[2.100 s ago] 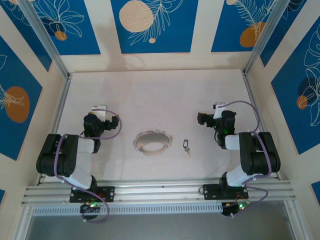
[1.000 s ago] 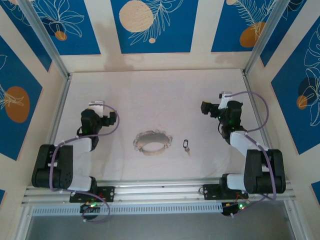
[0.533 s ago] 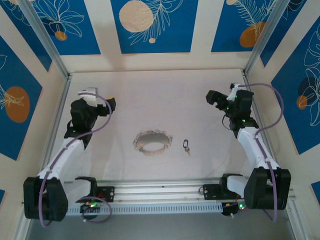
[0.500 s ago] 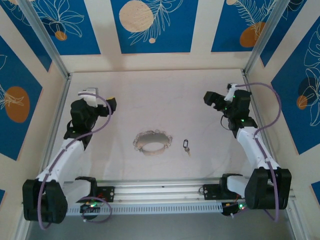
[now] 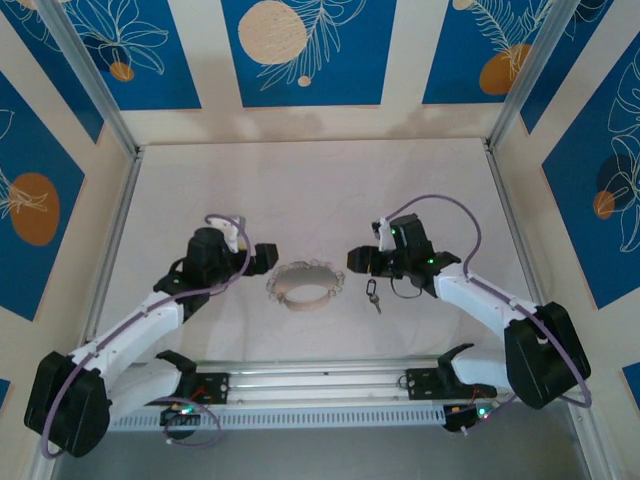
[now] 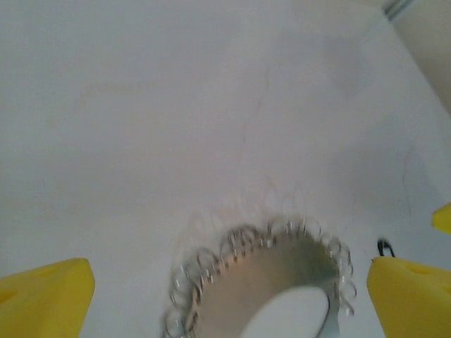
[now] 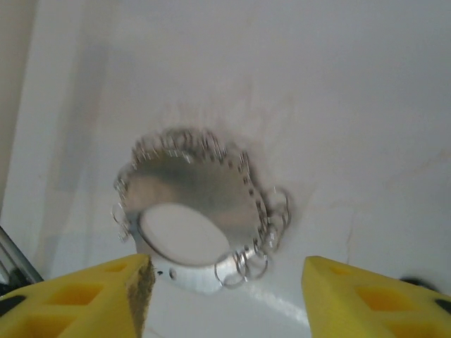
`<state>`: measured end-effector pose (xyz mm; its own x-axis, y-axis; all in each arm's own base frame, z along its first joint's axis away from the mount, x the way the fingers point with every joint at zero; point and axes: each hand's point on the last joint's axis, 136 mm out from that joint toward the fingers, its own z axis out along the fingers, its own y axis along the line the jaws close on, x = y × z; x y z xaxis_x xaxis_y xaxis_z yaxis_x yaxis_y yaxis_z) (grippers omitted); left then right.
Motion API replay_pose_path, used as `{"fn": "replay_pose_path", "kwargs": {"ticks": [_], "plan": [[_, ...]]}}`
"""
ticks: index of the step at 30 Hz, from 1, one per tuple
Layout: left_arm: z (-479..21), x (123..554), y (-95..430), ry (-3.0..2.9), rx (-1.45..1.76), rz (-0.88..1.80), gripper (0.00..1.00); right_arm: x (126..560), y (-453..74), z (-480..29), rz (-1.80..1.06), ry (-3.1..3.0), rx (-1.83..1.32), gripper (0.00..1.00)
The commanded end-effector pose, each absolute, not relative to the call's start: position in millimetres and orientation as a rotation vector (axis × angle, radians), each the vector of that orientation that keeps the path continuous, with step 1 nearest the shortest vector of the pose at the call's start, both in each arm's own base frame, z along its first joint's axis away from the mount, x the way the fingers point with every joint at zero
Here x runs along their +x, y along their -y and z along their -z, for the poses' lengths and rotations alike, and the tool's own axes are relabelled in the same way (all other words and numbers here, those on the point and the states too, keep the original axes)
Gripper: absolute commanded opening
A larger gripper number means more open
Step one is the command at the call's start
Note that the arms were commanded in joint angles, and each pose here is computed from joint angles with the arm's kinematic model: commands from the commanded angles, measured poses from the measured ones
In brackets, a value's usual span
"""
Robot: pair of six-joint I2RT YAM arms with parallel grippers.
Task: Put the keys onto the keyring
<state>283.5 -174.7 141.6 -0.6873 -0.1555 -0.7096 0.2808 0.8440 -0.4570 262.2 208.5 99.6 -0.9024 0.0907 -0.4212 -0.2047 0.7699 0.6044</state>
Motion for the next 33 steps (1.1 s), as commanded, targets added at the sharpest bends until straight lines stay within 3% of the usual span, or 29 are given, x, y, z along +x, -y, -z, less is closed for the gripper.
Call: {"fn": "replay_pose_path", "kwargs": {"ticks": [1,18,33], "plan": [[-121.0,274.4,184.6,-2.267,0.010,0.755,0.99,250.9,-220.7,-87.2,-0.988,-2.572,-0.049,0.52],[-85.3,277.3,258.7,-2.336,0.097,0.921,0.99,252.8,-258.9,-54.6,-1.023,-2.651,-0.086,0.29],[-58.0,291.0,266.3,-2.357,0.104,0.896,0.99,275.5,-265.9,-33.1,-0.960,-2.697,-0.024,0.23]]}}
